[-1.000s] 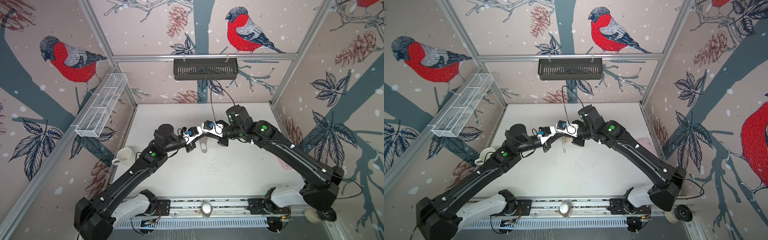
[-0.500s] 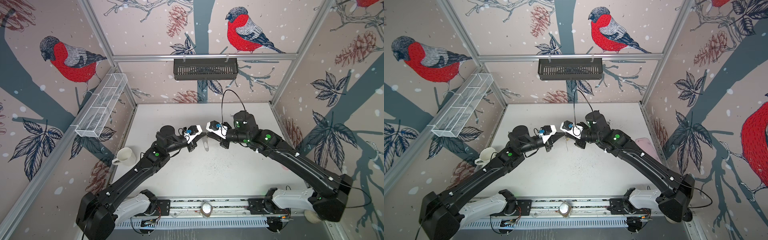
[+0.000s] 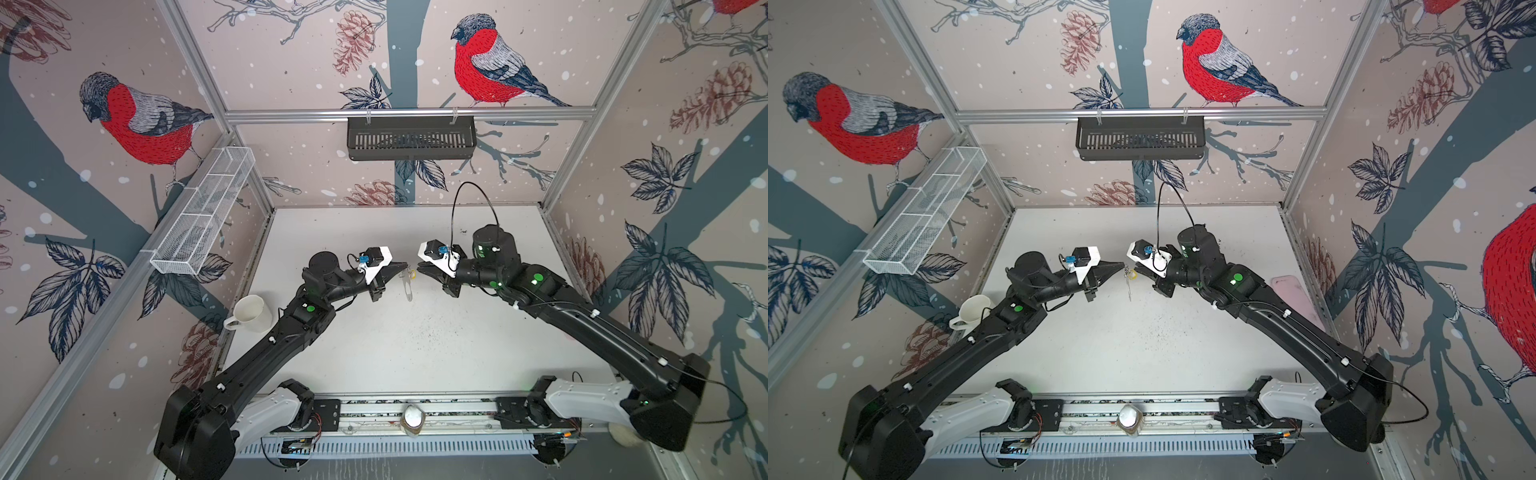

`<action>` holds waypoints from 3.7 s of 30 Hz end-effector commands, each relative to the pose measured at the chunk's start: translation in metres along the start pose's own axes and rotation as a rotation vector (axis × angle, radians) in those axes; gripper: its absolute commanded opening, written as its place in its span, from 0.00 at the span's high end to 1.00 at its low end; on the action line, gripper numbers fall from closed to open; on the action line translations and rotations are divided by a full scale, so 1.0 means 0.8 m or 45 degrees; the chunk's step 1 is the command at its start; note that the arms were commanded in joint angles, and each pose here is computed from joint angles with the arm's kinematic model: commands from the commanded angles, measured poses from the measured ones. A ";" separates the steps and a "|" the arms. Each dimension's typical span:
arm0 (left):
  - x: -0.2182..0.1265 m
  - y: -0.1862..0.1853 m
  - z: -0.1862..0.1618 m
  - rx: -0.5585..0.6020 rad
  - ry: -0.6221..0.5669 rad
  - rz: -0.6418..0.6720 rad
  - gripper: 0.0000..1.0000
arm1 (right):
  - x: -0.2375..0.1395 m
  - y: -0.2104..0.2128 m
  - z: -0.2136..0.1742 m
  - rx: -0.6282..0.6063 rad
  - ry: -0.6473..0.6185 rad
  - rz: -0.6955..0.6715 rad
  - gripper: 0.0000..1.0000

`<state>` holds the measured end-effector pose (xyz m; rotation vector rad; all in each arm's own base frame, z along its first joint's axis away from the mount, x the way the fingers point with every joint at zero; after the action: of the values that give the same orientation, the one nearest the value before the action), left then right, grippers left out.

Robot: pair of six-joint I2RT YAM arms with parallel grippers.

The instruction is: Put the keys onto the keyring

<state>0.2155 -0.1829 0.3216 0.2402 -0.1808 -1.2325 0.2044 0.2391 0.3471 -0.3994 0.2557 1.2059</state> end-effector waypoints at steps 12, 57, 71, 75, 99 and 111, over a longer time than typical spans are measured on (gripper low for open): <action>-0.007 -0.005 0.009 -0.018 -0.182 -0.064 1.00 | 0.019 0.009 0.003 0.032 -0.177 0.141 0.86; -0.029 -0.020 0.008 -0.053 -0.360 -0.112 1.00 | 0.014 0.017 -0.002 0.027 -0.271 0.254 0.57; -0.028 -0.017 0.006 -0.073 -0.368 -0.135 1.00 | 0.008 0.017 0.001 0.020 -0.311 0.274 0.80; -0.029 -0.018 0.005 -0.073 -0.370 -0.139 1.00 | 0.011 0.017 0.003 0.019 -0.320 0.293 0.79; -0.028 -0.018 0.007 -0.070 -0.374 -0.158 1.00 | 0.026 0.014 0.010 0.016 -0.349 0.361 0.83; -0.029 -0.019 0.006 -0.068 -0.377 -0.156 1.00 | 0.030 0.014 0.010 0.012 -0.342 0.361 0.97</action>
<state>0.1975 -0.1675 0.3144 0.0039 -0.3301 -1.3738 0.2009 0.2645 0.3372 -0.1814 0.1276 1.5290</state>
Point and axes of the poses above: each gripper's point midway between its finger pads, its own x axis out along the fingers, its own y axis along the line the jaws close on, z = x × y, the point moved 9 cm from there along -x, back along the fingers, and after that the axes turned 5 degrees about x, right-handed, at the moved point
